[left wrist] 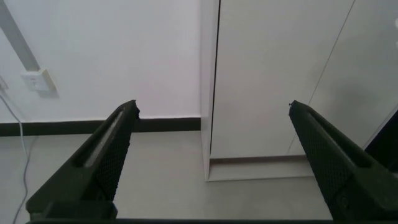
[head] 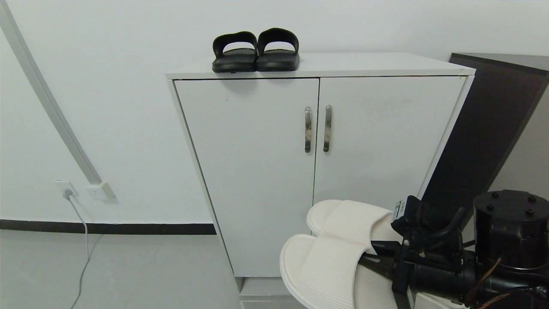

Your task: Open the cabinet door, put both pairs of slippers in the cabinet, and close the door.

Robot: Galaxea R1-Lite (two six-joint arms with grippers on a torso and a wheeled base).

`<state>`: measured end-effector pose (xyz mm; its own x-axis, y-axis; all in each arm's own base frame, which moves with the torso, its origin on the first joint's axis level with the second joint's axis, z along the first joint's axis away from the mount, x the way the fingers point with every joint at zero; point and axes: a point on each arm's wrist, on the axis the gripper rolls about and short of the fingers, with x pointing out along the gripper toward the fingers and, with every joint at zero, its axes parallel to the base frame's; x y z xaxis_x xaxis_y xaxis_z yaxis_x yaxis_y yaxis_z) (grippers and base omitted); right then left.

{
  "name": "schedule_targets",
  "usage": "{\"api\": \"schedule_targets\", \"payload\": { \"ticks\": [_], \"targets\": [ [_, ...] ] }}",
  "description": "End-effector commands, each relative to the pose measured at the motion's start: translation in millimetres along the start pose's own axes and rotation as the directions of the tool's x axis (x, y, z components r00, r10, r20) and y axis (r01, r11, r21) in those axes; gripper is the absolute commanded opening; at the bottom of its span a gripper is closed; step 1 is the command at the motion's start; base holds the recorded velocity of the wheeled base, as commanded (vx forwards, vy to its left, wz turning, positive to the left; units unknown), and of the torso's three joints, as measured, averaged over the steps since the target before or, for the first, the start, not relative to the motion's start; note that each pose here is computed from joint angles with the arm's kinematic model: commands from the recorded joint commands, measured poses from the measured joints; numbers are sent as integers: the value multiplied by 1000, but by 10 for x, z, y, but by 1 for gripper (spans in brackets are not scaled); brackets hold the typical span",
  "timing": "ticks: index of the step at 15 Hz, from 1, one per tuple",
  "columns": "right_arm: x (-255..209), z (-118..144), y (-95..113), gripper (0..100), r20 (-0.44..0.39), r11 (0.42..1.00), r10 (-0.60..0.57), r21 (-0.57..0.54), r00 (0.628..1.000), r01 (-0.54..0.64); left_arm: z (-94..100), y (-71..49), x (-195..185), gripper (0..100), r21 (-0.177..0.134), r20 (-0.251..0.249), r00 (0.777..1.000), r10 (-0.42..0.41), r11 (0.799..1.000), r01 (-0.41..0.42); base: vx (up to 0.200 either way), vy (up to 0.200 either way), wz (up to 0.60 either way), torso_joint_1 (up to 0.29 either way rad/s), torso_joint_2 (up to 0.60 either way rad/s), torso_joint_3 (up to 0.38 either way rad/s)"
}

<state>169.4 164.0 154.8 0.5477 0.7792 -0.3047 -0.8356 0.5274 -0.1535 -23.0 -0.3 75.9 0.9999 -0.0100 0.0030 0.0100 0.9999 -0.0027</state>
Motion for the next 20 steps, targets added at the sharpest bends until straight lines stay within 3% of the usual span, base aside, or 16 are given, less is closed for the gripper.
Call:
{"api": "schedule_targets", "payload": {
  "ticks": [1,5,7,9,10,11,13,17,20],
  "targets": [
    [1,1,3,0,1,1000,3,-1,1000,-3,0,0,1,100,-2,-1,1000,1,1000,-1,0,0,0,0,0,0],
    [-1,9,1,0,5,1000,0,-15,1000,0,4,0,3,100,-2,-6,1000,-1,1000,1,0,0,0,0,0,0],
    [-10,16,2,0,25,1000,-4,-19,1000,5,35,4,30,100,3,-38,999,19,1000,-19,0,0,0,0,0,0],
    [-9,-1,5,0,35,1000,-7,-21,999,7,337,1,49,100,-16,-26,1000,1,1000,-1,0,0,0,0,0,0],
    [3,-12,5,0,32,1000,-6,-20,999,7,585,-3,90,100,-21,-23,1000,-16,1000,16,0,0,0,0,0,0],
    [3,-12,5,0,32,1000,-6,-20,999,7,735,-13,199,100,-24,-69,996,-65,998,63,0,0,0,0,0,0],
    [17,-25,16,0,25,1000,-3,-22,1000,3,904,-44,379,100,-47,-126,971,-205,979,200,0,0,0,0,0,0],
    [24,-26,15,0,23,1000,-4,-21,1000,5,1191,-88,790,100,-80,-170,901,-400,917,392,0,0,0,-1,170,99],
    [24,-27,14,0,23,1000,-6,-20,1000,6,1379,-151,1147,100,-20,-184,864,-469,880,474,0,0,0,-2,17,7]
  ]
}}
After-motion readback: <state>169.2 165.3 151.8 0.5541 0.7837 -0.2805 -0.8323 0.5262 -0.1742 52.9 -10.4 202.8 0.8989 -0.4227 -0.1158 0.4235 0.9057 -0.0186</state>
